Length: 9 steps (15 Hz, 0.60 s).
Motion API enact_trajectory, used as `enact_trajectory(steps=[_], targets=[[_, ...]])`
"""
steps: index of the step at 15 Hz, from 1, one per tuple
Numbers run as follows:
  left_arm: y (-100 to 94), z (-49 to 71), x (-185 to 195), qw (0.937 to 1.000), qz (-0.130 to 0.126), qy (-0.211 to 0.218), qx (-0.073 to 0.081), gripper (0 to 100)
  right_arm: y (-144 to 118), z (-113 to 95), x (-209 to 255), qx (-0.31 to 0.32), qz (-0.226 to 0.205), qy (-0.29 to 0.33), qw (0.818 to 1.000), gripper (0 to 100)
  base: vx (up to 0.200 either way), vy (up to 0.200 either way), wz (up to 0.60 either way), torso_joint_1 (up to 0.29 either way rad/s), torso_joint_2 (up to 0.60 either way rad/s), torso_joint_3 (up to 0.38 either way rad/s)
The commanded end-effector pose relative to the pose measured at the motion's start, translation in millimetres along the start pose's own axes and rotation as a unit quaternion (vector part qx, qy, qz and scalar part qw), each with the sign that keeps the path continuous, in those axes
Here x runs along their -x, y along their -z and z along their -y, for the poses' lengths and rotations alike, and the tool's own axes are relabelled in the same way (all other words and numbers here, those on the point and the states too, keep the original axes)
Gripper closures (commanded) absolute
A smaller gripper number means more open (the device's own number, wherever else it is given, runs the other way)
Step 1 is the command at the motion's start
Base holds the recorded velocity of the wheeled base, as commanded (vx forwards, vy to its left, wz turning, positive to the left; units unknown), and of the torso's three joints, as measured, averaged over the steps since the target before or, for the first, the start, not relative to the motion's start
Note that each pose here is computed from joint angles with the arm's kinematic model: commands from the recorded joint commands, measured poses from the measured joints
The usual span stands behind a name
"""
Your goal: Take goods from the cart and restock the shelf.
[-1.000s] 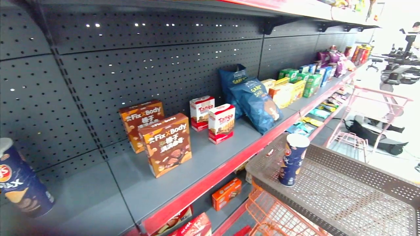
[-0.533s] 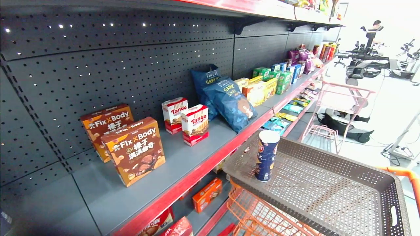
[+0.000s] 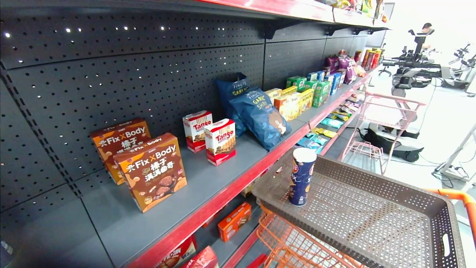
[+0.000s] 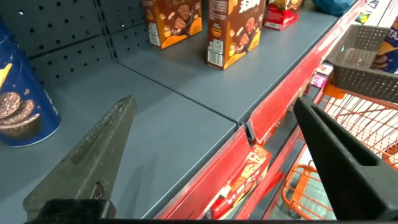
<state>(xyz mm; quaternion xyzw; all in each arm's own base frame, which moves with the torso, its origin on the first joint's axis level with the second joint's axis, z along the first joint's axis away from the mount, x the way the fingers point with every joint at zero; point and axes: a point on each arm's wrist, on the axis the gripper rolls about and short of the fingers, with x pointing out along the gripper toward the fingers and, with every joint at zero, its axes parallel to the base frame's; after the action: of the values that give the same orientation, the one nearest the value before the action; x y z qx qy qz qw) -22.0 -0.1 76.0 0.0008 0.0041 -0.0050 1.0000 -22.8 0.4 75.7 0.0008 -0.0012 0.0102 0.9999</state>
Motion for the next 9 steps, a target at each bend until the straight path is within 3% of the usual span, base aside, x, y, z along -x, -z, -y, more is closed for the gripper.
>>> enact_trajectory(steps=[1, 2, 3, 4, 6, 8, 9], targets=[[-0.1, 0.0, 0, 1.0000, 0.000, 0.000, 0.000, 0, 0, 0, 0, 0.000, 0.000, -0.001, 1.000, 0, 0.000, 0.000, 0.00, 0.000, 0.00, 0.000], [-0.1, 0.0, 0, 1.0000, 0.000, 0.000, 0.000, 0, 0, 0, 0, 0.002, 0.000, 0.006, 1.000, 0, 0.000, 0.000, 0.00, 0.000, 0.00, 0.000], [-0.1, 0.0, 0, 1.0000, 0.000, 0.001, -0.001, 0, -43, 0, -1, 0.002, 0.010, 0.006, 1.000, 0, 0.000, 0.000, 0.00, 0.000, 0.00, 0.000], [-0.1, -0.1, 0, 1.0000, 0.000, 0.000, 0.001, 0, -99, 1, -29, 0.001, -0.028, 0.009, 1.000, 0, 0.000, 0.000, 0.00, 0.000, 0.00, 0.000], [-0.1, 0.0, 0, 1.0000, 0.000, -0.001, 0.001, 0, -140, 1, -54, 0.001, -0.031, 0.003, 1.000, 0, 0.000, 0.000, 0.00, 0.000, 0.00, 0.000], [-0.1, 0.0, 0, 1.0000, 0.000, 0.000, -0.001, 0, -133, 1, -67, 0.021, -0.071, 0.003, 0.997, 0, 0.000, 0.000, 0.00, 0.000, 0.00, 0.000], [-0.1, 0.0, 0, 1.0000, 0.000, 0.000, 0.000, 0, -128, 2, -85, 0.023, -0.119, 0.012, 0.993, 0, 0.000, 0.000, 0.00, 0.000, 0.00, 0.000]])
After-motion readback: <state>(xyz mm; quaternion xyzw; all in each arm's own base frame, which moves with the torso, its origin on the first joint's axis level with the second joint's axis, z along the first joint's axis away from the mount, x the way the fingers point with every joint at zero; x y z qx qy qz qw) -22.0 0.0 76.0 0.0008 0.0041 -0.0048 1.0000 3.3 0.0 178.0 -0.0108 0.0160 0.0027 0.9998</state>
